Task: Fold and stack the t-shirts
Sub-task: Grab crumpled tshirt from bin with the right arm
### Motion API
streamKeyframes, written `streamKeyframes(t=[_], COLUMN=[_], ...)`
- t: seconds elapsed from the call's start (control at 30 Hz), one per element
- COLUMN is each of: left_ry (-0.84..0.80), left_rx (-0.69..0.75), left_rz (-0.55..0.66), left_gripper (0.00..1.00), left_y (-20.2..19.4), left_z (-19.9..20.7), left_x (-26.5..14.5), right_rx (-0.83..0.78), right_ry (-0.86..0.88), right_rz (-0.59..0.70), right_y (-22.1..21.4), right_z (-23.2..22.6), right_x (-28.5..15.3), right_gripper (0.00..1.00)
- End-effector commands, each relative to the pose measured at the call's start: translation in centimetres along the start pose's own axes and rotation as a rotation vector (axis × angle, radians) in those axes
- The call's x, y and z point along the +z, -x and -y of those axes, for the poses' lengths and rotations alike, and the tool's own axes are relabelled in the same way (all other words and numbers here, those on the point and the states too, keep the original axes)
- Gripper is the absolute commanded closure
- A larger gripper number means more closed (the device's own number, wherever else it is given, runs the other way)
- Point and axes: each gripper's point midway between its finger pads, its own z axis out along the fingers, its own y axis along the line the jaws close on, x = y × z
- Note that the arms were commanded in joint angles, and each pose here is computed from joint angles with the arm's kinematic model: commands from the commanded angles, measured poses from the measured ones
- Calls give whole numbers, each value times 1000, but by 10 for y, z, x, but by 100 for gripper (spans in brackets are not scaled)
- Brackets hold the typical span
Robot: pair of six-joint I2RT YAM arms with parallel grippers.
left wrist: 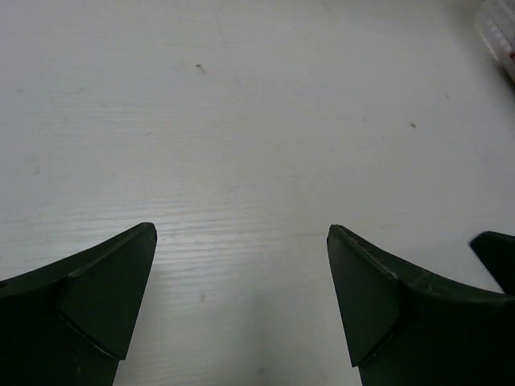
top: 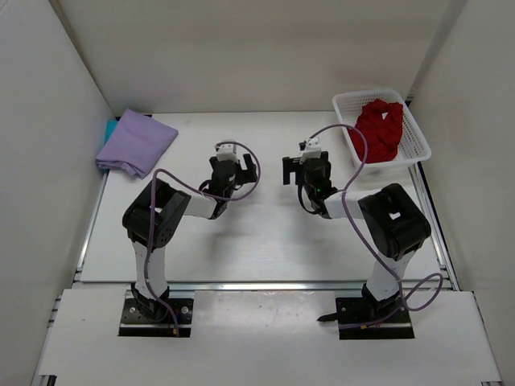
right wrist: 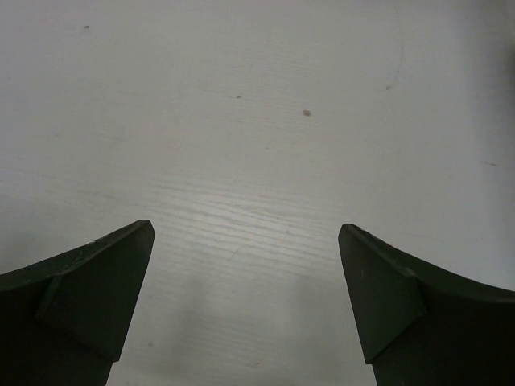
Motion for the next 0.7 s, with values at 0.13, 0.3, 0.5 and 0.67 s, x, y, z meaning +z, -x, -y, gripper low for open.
streamKeyframes(t=[0.13,0.3,0.5,0.67], left_ry=[-146,-245,-276,-266], left_rx=[302,206,11,84], left_rz=[82,29,74,38], left_gripper=[1,1,2,1], left_y=[7,4,17,9], left_z=[76,83,53,63], left_x=[-18,-11,-11,-14], right_rx=[75,119,96,72], right_ry=[73,-22,50,-50], right_rz=[83,53,38,37], right_y=[23,25,30,25], right_z=[11,23,14,12], right_x=[1,9,16,13], right_gripper=[1,1,1,0])
